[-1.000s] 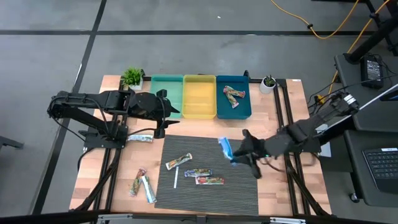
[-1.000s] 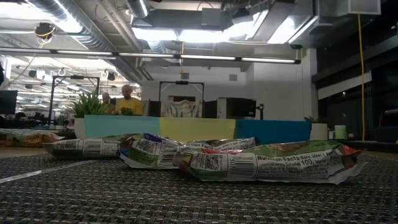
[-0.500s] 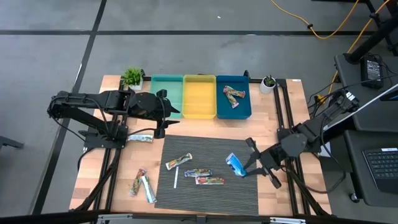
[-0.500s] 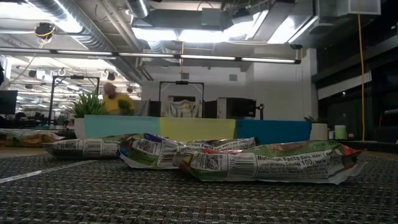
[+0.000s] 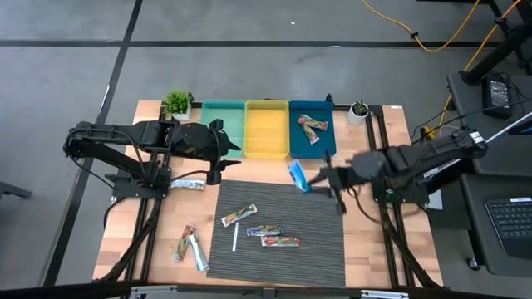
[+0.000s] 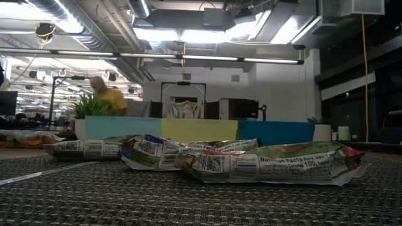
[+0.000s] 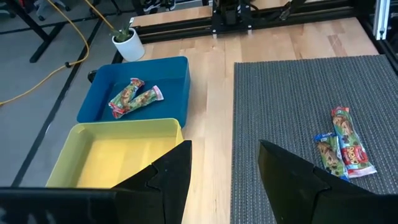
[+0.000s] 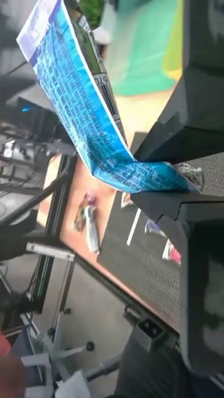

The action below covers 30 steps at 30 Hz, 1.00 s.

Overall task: Pick and place Granola Bars by type
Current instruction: Put the blue granola bar into the yellow bin

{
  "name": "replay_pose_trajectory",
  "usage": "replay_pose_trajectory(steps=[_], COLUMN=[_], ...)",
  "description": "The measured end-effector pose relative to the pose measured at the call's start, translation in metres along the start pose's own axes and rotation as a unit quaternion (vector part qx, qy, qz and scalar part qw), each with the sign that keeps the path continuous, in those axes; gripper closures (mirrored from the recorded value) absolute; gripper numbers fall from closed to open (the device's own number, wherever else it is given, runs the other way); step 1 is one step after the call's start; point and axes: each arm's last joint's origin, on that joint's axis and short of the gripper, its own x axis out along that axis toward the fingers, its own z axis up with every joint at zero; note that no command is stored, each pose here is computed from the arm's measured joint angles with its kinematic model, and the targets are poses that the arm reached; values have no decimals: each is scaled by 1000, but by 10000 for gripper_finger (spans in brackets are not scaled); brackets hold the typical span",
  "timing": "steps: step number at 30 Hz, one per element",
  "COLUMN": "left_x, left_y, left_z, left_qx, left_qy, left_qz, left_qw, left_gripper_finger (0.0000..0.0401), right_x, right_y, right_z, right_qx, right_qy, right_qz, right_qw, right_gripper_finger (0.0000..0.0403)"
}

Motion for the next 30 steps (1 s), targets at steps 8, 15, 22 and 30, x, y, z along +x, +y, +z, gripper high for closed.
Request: replay_pose_trajectory(steps=[8, 15, 22, 30], left_x=[0, 0, 0, -1], left_y=[1, 2, 3, 7], left_z=[1, 5, 5, 5], left_qx=[1, 5, 12, 12], left_qy=[-6, -22, -22, -17], left_qz=[21, 25, 51, 114], left_qw=[1000, 999, 998, 993], left_gripper_finger=[226, 226, 226, 226], right_x=[-10, -13, 1, 7], right_y=[-76, -136, -210, -253], right_z=[8, 24, 31, 18], right_qx=[29, 25, 56, 92], right_qy=[4, 8, 66, 123], right_qz=[-31, -41, -91, -94], right_qw=[999, 999, 992, 984], right_gripper_finger=[330, 330, 330, 337])
